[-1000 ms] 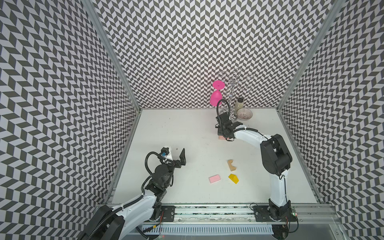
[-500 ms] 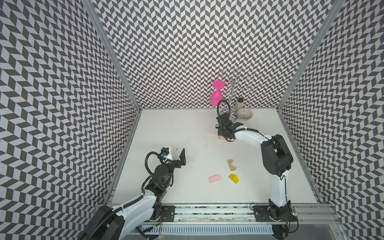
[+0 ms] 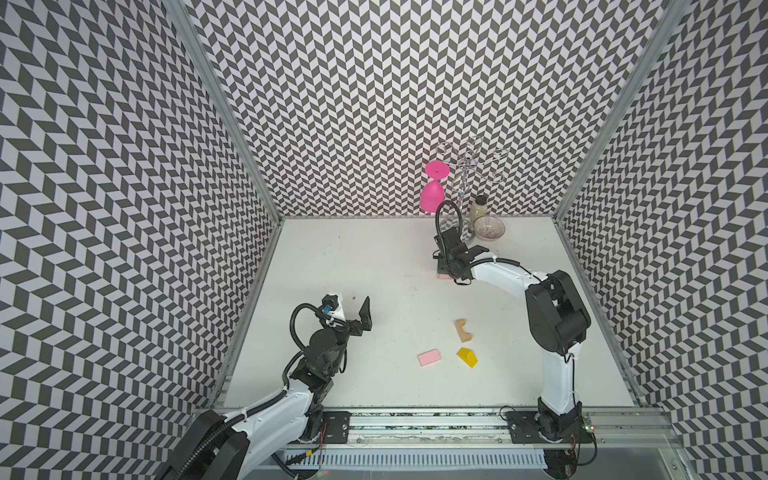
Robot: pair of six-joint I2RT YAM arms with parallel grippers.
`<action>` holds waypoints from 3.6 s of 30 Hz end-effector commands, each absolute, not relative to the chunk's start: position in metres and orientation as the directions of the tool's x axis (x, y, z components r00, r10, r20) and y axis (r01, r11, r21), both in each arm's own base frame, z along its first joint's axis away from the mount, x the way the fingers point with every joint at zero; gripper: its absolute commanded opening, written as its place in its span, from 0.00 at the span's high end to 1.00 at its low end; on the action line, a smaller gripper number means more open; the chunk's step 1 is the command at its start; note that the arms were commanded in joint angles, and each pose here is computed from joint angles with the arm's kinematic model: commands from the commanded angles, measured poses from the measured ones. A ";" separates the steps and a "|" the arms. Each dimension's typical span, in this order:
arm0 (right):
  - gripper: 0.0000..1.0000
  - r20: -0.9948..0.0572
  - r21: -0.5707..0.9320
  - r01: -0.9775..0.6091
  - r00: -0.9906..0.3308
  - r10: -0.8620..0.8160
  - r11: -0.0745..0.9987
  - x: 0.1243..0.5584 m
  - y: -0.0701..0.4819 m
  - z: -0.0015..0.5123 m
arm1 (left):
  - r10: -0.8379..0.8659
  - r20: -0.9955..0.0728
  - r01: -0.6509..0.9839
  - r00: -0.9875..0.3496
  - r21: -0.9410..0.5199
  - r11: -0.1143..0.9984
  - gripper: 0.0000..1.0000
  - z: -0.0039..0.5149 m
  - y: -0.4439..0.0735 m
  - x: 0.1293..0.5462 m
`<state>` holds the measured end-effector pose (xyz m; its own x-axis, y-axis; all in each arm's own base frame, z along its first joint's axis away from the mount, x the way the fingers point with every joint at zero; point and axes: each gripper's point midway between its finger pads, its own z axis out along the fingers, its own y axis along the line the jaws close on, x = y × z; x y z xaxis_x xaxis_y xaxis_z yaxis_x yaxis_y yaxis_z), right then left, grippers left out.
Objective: Build the wood block tower
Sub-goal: 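Lower the orange block onto the yellow cubes with the right gripper, then open the right gripper and draw it back from the stack, then move the right gripper down over the loose pink rectangular block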
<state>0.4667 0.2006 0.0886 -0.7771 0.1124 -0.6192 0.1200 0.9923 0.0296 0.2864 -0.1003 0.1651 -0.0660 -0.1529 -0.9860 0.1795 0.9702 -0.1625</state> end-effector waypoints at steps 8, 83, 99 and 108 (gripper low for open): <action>0.38 -0.643 0.083 0.116 -0.753 0.142 0.990 0.471 0.205 0.107 | -0.170 -0.985 0.192 -0.035 -0.174 0.966 0.00 0.177 -0.103 0.288; 0.00 -0.681 0.488 -0.216 -0.700 0.215 0.846 0.249 0.240 0.147 | -0.174 -0.983 0.139 -0.061 -0.181 0.973 0.00 0.172 -0.097 0.293; 0.00 -0.563 0.283 -0.408 -0.803 -0.194 0.868 0.174 0.302 0.069 | -0.168 -0.983 0.130 -0.071 -0.176 0.976 0.00 0.171 -0.098 0.296; 0.05 -0.513 0.088 -0.345 -0.820 -0.255 0.934 0.171 0.300 0.039 | -0.170 -0.983 0.128 -0.070 -0.178 0.976 0.00 0.171 -0.097 0.295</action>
